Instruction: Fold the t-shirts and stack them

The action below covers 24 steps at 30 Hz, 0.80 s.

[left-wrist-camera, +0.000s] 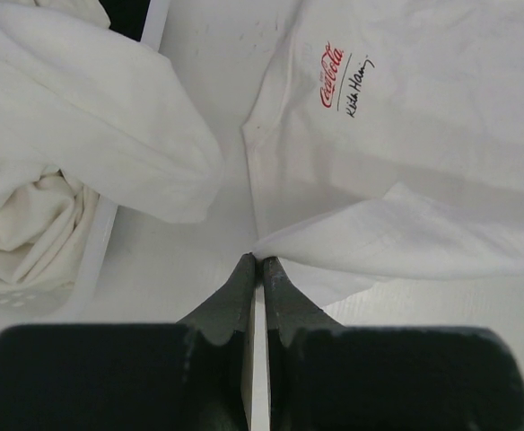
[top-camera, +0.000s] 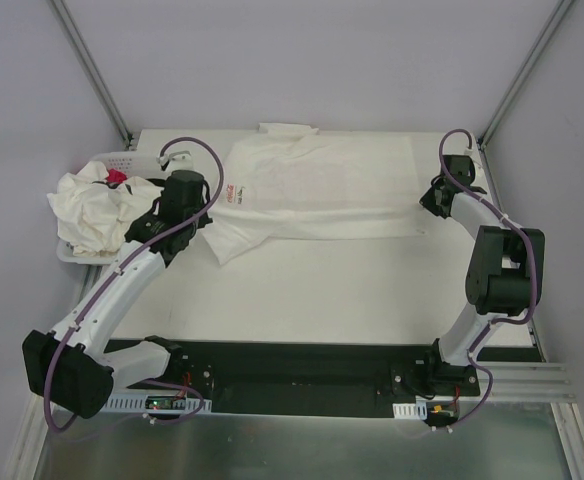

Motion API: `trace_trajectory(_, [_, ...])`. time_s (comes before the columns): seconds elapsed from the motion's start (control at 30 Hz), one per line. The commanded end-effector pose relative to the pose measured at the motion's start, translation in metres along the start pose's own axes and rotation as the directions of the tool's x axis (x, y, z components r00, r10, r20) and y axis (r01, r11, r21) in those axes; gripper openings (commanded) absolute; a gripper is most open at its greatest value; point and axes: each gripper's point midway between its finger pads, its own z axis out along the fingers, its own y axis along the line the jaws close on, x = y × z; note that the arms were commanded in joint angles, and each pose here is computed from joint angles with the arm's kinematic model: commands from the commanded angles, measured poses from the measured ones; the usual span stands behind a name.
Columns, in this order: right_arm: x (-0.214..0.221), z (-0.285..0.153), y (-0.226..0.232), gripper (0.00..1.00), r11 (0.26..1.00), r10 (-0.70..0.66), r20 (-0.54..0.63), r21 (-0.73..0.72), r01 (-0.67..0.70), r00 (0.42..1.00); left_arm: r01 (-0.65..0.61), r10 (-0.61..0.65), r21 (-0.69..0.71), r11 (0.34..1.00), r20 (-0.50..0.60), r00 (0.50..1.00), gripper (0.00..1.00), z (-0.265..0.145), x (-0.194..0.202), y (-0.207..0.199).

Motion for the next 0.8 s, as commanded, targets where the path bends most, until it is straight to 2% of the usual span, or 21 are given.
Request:
trace_trajectory(0.0, [-0.017, -0.008, -0.001, 0.01, 1.000, 0.021, 0.057, -0.002, -0.021, 0.998, 0.000, -0.001, -0.012, 1.000, -0.020, 1.000, 0.00, -0.002, 0.007, 0.008])
trace_trajectory(0.77, [-0.015, 0.004, -0.005, 0.01, 1.000, 0.021, 0.044, 0.015, -0.021, 0.999, -0.048, 0.044, -0.105, 0.993, -0.038, 0.998, 0.00, 0.012, 0.007, 0.026])
